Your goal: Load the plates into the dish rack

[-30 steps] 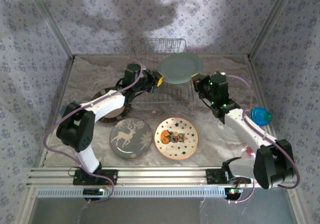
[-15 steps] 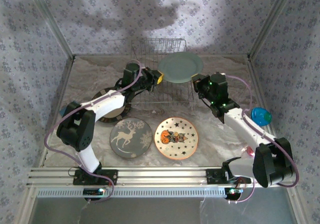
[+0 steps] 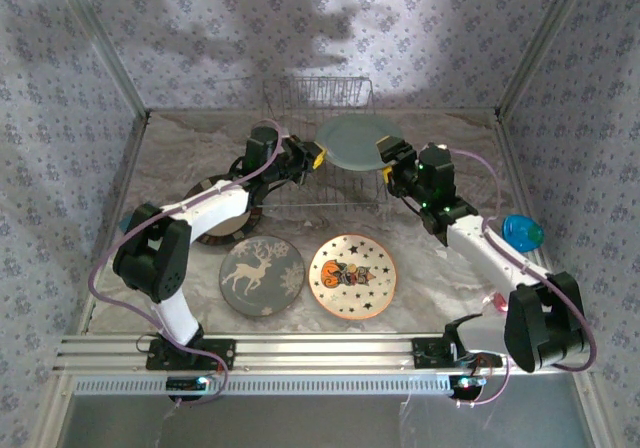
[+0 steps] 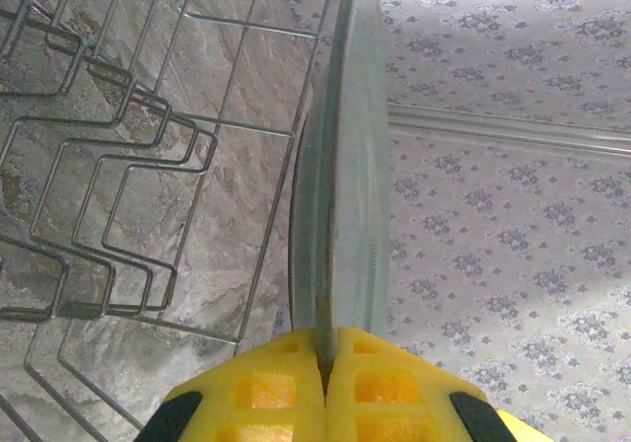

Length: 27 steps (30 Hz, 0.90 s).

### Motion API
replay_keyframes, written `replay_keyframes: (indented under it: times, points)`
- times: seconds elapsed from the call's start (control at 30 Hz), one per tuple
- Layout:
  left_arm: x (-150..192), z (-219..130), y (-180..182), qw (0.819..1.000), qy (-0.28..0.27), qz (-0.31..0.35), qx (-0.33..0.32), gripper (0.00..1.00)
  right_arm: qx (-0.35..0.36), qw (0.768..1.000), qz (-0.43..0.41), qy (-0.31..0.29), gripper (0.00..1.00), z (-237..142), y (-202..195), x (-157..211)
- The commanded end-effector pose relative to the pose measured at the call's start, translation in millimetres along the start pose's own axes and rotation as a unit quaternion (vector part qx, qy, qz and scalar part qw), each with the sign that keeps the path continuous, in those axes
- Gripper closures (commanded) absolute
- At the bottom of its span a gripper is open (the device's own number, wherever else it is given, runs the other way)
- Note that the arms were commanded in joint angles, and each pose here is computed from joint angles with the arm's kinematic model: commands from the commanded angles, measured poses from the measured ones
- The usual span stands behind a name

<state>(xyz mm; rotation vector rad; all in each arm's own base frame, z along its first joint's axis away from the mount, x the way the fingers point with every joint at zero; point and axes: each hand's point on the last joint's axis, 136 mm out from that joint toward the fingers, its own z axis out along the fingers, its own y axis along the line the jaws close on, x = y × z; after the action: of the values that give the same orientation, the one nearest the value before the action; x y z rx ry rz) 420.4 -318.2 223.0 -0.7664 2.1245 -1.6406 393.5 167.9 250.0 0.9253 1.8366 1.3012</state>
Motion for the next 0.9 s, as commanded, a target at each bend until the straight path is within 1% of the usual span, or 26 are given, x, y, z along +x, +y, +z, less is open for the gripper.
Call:
replay_keyframes:
  times: [0.0,0.2,0.43,0.7,0.77,0.87]
  points:
    - [2,-4,-41,0.997,0.012,0.041,0.065,1.00,-0.033,0.999,-0.002,0.003,0.23,4,18,-2]
    - [-1,-7,-56,0.995,0.014,0.054,0.080,1.00,-0.019,1.000,0.004,0.004,0.16,9,4,0]
    - [-6,-12,-61,0.995,0.009,0.064,0.083,1.00,-0.001,1.000,0.014,0.006,0.14,12,-13,-1]
    - [-12,-20,-72,0.993,-0.003,0.079,0.092,1.00,0.013,1.000,0.024,0.013,0.09,13,-27,-2]
    - [-11,-20,-75,0.992,-0.002,0.081,0.094,1.00,0.017,0.999,0.026,0.014,0.03,13,-31,-1]
    - [-12,-21,-80,0.992,-0.001,0.084,0.099,1.00,0.022,0.999,0.029,0.015,0.02,12,-36,-1]
